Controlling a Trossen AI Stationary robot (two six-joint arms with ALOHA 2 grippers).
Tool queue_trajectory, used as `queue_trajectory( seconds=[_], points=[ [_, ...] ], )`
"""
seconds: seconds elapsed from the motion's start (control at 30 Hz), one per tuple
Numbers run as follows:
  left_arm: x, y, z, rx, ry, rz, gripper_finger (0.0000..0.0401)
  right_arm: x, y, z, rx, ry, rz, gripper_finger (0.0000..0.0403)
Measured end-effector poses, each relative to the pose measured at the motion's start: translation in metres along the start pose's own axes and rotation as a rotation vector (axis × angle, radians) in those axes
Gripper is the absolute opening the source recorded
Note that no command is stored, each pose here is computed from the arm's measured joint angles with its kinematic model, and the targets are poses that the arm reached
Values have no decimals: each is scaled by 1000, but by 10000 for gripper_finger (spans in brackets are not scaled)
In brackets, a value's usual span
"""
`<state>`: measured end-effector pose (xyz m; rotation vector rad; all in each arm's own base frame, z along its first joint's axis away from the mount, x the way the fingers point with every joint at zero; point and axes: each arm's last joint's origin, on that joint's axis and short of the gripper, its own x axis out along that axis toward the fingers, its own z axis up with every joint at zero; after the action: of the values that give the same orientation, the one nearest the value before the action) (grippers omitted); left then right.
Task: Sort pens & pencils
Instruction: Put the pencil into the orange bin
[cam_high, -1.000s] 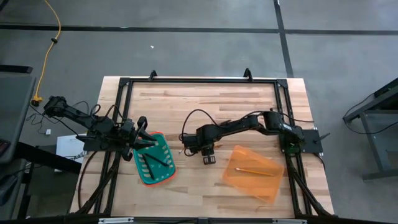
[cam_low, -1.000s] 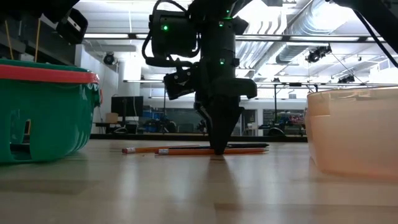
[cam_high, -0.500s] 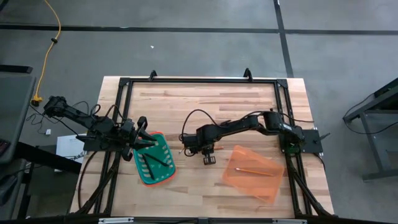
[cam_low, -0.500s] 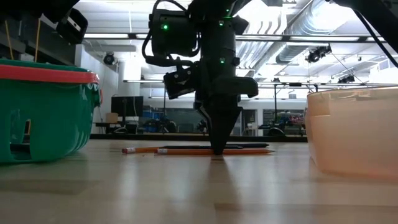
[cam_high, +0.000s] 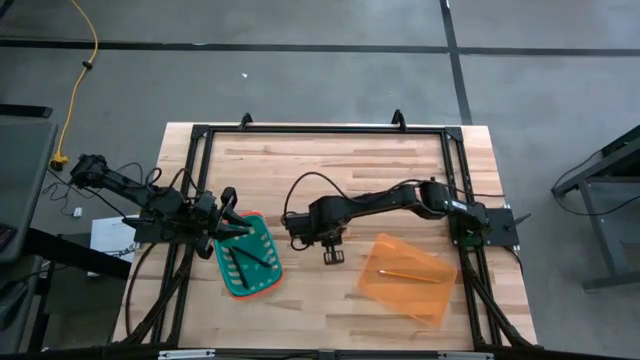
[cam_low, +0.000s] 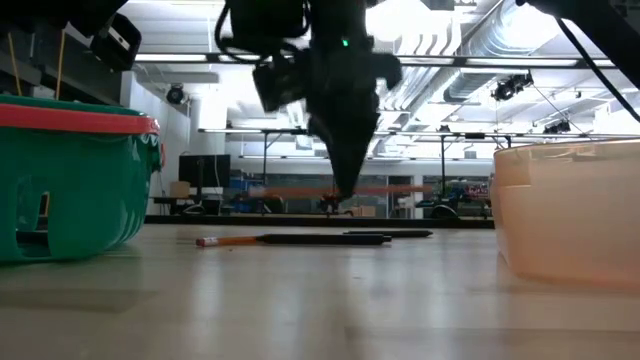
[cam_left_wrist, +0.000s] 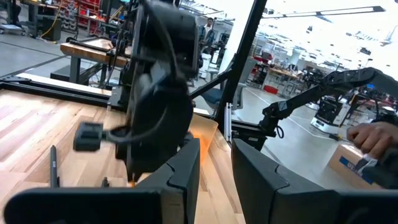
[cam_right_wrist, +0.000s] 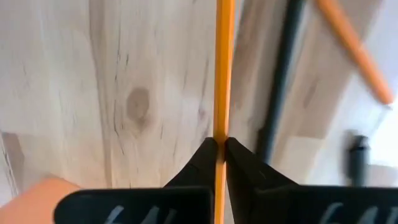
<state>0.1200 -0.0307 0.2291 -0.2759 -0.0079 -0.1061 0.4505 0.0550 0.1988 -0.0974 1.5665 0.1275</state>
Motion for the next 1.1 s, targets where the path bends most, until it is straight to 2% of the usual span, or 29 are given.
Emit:
queue_trajectory(
  seconds=[0.2,0.37,0.5,0.8,0.93,1.1],
  points=[
    [0,0,0,0,0,0,81,-31,13,1,5,-26,-18,0],
    [0,0,0,0,0,0,81,-49,25,-6,83,11,-18,0],
    [0,0,0,0,0,0,81,-52,38,-10,133,34,-20,0],
    [0,0,0,0,0,0,81,-50,70,-21,93,67,-11,0],
    [0,0,0,0,0,0,81,-54,77,-35,132,86,-30,0],
    [0,0,0,0,0,0,81,-54,86,-69,213,145,-89,0]
  ],
)
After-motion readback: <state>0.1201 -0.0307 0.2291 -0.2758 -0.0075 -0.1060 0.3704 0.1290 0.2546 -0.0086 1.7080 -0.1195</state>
